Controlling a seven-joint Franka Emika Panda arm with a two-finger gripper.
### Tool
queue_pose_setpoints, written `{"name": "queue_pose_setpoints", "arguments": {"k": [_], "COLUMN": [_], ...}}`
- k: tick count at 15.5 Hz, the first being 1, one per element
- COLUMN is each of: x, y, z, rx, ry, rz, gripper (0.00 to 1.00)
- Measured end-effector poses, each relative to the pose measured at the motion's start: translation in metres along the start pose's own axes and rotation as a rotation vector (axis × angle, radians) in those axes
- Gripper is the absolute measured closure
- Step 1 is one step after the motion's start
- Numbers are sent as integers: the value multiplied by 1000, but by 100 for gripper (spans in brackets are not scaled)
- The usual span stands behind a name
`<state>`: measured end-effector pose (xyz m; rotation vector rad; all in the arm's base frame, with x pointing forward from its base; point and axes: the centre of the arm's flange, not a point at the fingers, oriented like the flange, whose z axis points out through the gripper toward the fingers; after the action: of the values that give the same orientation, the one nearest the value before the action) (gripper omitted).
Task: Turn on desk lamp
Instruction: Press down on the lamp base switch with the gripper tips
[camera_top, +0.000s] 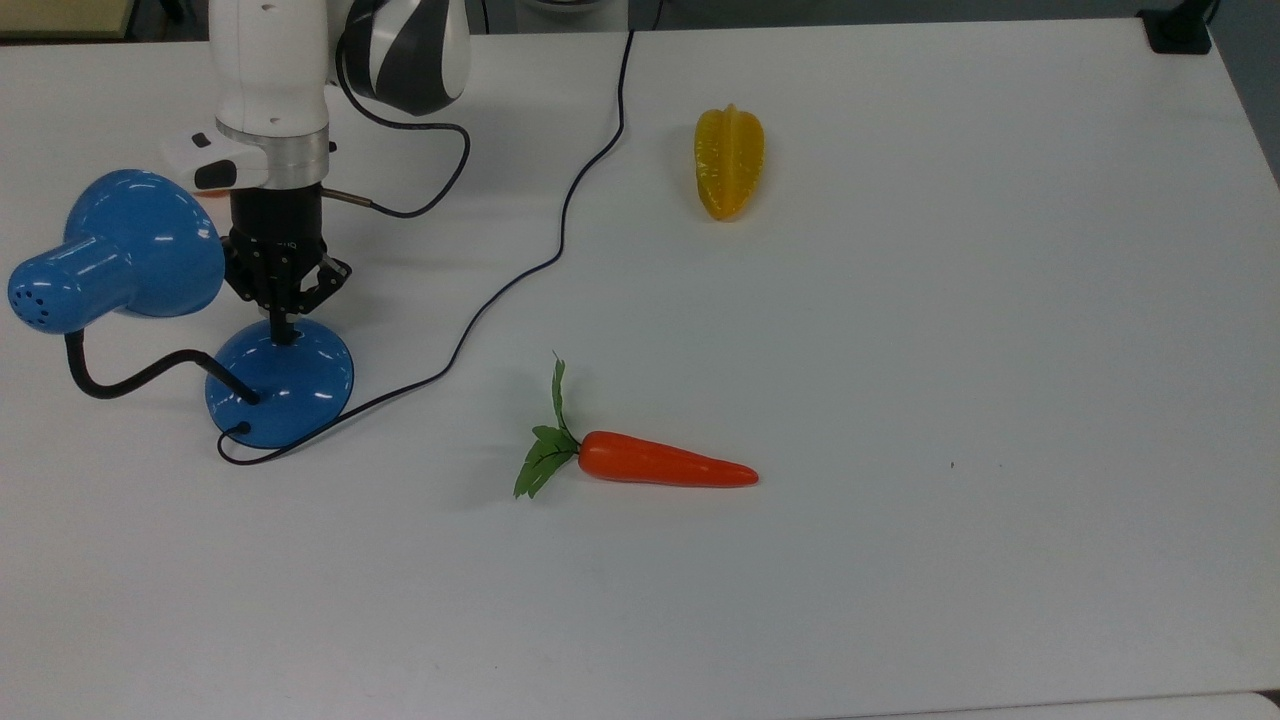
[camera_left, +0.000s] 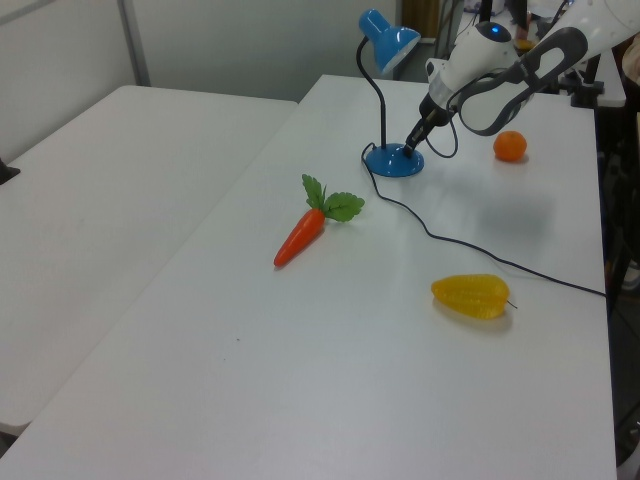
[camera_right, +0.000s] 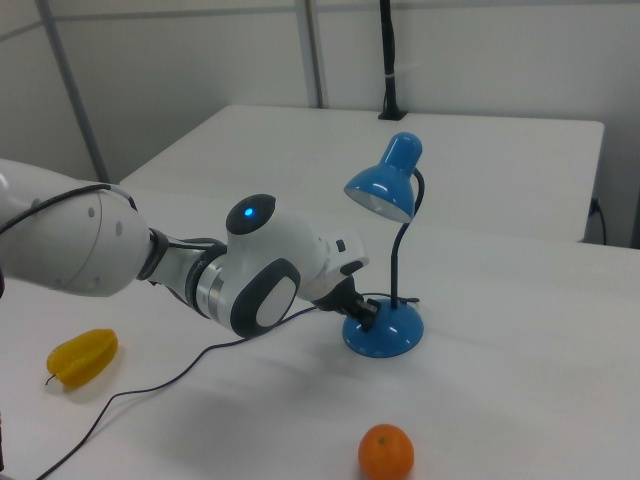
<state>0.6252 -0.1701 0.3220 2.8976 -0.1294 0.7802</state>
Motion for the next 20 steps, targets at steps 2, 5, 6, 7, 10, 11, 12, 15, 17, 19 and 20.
{"name": "queue_pose_setpoints", "arguments": {"k": [2,5,6,7,10,11,12,15,17,19,20], "x": [0,0,0,0,2,2,2,3,3,3,3], "y": [0,0,0,0,0,0,0,1,1,1,1], "z": [0,0,0,0,-1,-1,-1,-1,-2,-1,-1], "rx": [0,0,0,0,-1,-1,-1,-1,-1,-1,-1], "ry": [0,0,0,1,3,4,4,6,6,6,6], "rz": [0,0,0,0,0,0,0,0,0,0,0], "gripper": [99,99,99,99,99,99,99,99,99,99,99]}}
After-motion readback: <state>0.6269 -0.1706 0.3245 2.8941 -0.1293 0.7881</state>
